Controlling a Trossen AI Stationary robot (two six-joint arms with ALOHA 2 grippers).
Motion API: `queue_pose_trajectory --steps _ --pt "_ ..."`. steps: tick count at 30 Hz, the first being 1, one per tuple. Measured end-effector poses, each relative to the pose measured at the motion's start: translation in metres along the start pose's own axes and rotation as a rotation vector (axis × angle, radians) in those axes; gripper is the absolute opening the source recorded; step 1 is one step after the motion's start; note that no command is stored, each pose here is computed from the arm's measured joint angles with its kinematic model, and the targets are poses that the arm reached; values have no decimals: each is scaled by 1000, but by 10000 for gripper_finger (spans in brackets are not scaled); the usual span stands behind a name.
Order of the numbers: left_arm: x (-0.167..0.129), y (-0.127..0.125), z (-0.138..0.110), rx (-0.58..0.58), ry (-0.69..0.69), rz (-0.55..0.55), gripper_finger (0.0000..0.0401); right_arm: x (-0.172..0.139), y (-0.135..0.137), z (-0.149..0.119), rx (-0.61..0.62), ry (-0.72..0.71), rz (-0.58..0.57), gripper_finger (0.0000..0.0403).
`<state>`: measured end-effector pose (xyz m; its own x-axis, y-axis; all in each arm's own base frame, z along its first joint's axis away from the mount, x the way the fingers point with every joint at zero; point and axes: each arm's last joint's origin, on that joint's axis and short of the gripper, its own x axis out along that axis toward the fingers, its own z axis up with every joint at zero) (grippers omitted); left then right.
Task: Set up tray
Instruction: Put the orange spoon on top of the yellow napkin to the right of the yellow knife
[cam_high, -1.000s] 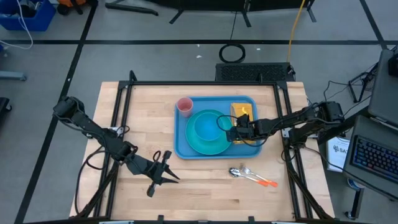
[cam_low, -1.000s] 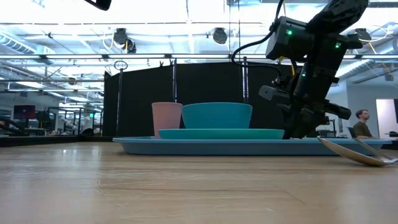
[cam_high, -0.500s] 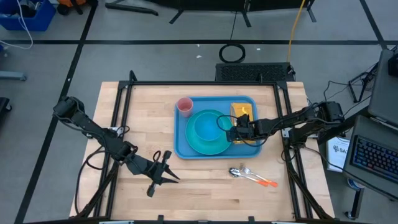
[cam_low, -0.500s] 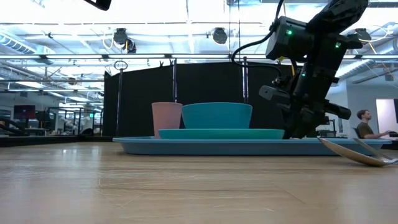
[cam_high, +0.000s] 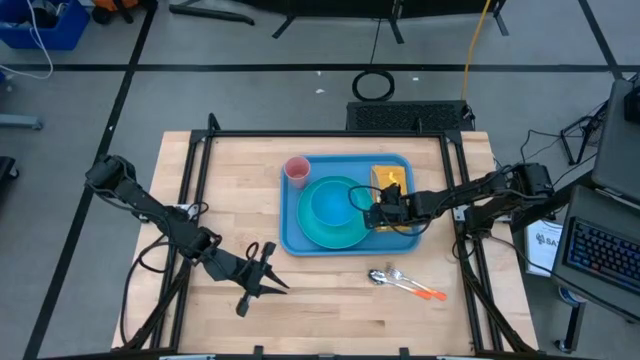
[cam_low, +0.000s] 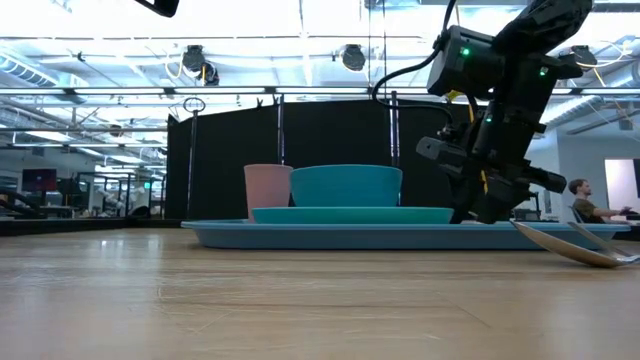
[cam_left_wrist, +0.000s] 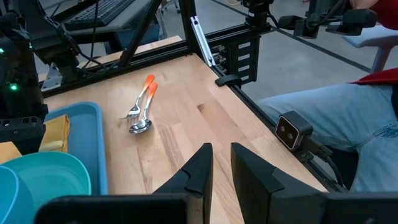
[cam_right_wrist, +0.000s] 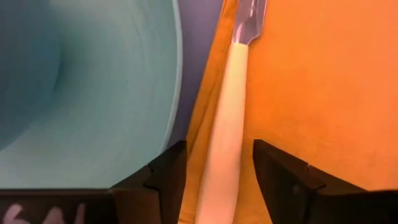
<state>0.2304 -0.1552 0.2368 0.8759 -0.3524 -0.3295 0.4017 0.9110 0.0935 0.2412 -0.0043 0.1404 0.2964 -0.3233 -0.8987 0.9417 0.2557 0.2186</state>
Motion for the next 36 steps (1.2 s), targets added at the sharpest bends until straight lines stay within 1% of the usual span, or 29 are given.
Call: queue_pose_trajectory --steps 5,11,18,21,26,29,32,34,36 --pt "0 0 0 0 1 0 63 -3 0 1 -25 2 14 171" --pt "0 0 0 1 4 0 63 -10 0 1 -44 59 50 165" --pt "0 0 -1 3 12 -1 63 -21 -8 3 -50 81 27 164" --pt "0 0 -2 4 18 -1 63 -28 -9 2 -75 99 57 164" --pt "0 0 -2 6 23 0 63 -45 -6 -6 -201 157 168 164" --pt "0 0 -2 6 22 0 63 -59 -3 -16 -292 149 252 164" --pt "0 0 -2 6 22 2 63 -73 7 -31 -422 90 390 164" --pt "0 0 -2 5 22 7 63 -82 16 -45 -455 25 506 164" --pt "0 0 -2 5 20 8 63 -84 24 -59 -490 -8 643 164"
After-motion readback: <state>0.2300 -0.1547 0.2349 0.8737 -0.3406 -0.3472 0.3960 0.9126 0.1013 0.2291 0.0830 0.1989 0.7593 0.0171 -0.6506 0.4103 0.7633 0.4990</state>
